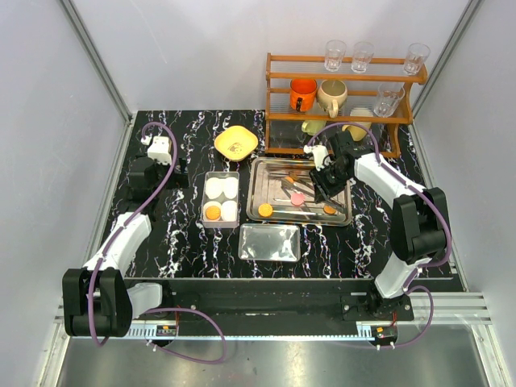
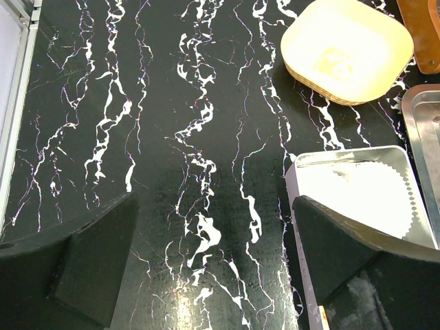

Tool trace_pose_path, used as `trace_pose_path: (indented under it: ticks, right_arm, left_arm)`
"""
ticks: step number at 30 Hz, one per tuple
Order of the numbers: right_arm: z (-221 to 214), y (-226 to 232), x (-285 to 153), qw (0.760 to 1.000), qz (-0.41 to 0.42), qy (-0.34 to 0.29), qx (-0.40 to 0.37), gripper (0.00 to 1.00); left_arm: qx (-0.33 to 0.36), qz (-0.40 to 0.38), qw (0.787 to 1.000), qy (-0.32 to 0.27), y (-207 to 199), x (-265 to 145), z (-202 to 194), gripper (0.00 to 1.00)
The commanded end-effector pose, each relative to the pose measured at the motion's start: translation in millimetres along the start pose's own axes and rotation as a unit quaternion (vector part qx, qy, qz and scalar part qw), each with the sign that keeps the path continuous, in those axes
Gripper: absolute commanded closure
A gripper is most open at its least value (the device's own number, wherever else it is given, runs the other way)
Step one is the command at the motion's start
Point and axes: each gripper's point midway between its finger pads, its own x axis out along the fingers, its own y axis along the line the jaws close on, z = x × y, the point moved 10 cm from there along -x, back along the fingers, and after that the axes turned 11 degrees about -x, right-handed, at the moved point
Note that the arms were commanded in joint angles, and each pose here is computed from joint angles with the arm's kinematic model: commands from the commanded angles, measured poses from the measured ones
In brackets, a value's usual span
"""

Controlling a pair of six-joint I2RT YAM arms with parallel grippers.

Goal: Pack the cookies

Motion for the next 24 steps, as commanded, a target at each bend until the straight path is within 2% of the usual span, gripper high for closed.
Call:
trace_pose_path:
  ticks: [1, 5, 15, 24]
  right_arm:
    - [12, 1, -18, 0.999, -0.024, -0.030, -0.015, 0.69]
    - [18, 3, -26, 0.999, -0.025, -0.040, -0.016, 0.73]
    - [35, 14, -61, 0.996, -0.032, -0.079, -0.029, 0.75]
    - [70, 47, -80, 0.991, -0.027, -0.106, -0.081, 0.75]
  left_arm:
    - [0.005, -0.011, 0.999, -0.040, -2, -2, 16, 0.01]
    - [0.006, -0.009, 0.999, -0.039, -1, -2, 15, 0.01]
    - [0.001, -0.010, 0.999, -0.038, -2, -1, 15, 0.01]
    - [-0.007, -0.007, 0.999, -0.039, -2, 0, 17, 0.01]
